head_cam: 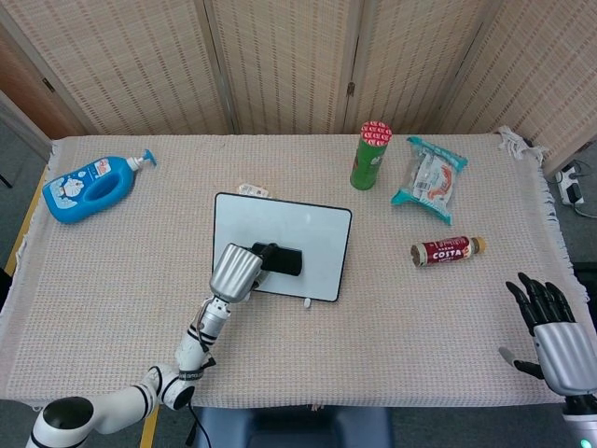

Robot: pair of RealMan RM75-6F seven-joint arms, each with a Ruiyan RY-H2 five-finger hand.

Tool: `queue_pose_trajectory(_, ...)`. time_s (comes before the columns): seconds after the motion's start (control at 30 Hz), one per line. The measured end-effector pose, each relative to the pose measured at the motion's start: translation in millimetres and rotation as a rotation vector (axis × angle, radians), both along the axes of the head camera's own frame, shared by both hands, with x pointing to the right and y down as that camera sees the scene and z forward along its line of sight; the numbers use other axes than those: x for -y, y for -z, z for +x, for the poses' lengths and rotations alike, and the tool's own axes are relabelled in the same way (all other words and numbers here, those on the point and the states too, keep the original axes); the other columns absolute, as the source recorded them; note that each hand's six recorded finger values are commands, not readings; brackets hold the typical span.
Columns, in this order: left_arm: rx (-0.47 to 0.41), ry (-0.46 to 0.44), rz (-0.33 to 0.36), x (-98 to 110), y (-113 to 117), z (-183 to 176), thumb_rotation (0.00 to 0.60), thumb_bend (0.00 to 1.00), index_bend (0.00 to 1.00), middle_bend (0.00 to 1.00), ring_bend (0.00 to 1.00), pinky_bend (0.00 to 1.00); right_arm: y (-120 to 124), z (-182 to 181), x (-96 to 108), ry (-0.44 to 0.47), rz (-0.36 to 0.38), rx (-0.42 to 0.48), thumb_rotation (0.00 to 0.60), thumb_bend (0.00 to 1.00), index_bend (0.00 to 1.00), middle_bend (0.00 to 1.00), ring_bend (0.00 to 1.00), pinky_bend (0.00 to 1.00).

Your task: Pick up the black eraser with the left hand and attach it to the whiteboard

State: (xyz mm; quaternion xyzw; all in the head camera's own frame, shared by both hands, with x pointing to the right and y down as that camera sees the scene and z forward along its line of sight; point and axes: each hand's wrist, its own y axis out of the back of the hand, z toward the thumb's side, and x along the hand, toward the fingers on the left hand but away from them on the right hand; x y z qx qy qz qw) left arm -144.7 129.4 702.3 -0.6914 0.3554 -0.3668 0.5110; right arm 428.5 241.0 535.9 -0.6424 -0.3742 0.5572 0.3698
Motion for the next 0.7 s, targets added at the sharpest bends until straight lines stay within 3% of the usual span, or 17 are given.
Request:
queue_pose_trajectory(0.33, 0.025, -0.004, 0.004, -1.8, -9.7, 7.7, 0.6, 0.4, 0.46, 1.0, 0.9, 1.0, 3.1, 2.5, -0.8, -0.01, 0.008, 0.003, 0.6, 0.15, 0.0, 0.0, 0.0, 0.0)
queue_pose_trajectory(0.53, 0.04, -0.005, 0.007, -3.8, -12.1, 7.8, 0.6, 0.36, 0.27, 1.0, 0.9, 1.0, 3.3, 1.9, -1.5, -0.006, 0.009, 0.002, 0.6, 0.15, 0.0, 0.0, 0.0, 0.0)
queue_pose_trajectory(0.7, 0.039, -0.001, 0.022, -4.8, -10.8, 8.0, 0.6, 0.33, 0.18, 1.0, 0.9, 1.0, 3.9, 2.6, -1.4, -0.009, 0.011, 0.002, 0.6, 0.15, 0.0, 0.0, 0.0, 0.0)
